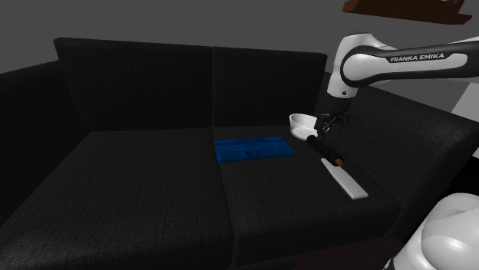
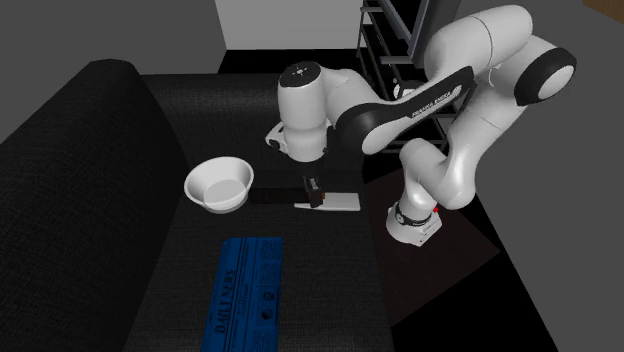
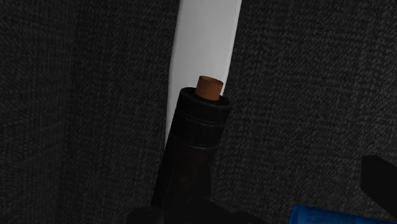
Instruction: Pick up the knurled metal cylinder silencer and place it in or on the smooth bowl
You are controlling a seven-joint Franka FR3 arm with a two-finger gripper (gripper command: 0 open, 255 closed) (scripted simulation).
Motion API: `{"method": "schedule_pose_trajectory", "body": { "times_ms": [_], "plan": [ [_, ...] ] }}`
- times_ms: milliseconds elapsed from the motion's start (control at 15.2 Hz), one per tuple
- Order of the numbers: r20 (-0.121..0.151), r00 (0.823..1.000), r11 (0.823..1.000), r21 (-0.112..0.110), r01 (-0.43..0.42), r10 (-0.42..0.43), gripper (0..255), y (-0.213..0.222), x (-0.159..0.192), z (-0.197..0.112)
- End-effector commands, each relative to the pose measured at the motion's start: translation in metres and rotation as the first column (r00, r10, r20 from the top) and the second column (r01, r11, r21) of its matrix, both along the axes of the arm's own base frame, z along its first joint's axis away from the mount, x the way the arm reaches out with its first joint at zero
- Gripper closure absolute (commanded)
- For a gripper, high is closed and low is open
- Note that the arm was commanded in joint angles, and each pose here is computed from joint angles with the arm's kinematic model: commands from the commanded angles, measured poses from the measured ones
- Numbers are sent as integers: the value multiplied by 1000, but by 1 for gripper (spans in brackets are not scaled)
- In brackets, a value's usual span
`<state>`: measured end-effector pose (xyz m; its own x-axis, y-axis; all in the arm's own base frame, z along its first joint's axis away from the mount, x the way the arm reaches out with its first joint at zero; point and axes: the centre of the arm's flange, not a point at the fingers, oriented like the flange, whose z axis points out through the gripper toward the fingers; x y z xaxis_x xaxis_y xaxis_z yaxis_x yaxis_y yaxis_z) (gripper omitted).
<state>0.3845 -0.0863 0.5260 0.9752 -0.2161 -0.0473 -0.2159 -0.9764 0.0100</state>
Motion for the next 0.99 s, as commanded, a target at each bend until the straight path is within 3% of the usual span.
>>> {"method": "schedule_pose_trajectory", "body": {
  "times_ms": [0, 528, 924],
  "plan": [
    [-14, 999, 999, 3, 35, -35, 0, -22, 14, -13],
    [-74, 983, 985, 16, 170, -169, 0, -105, 64, -71],
    [-76, 982, 984, 17, 175, -173, 0, -107, 62, -100]
  ]
}}
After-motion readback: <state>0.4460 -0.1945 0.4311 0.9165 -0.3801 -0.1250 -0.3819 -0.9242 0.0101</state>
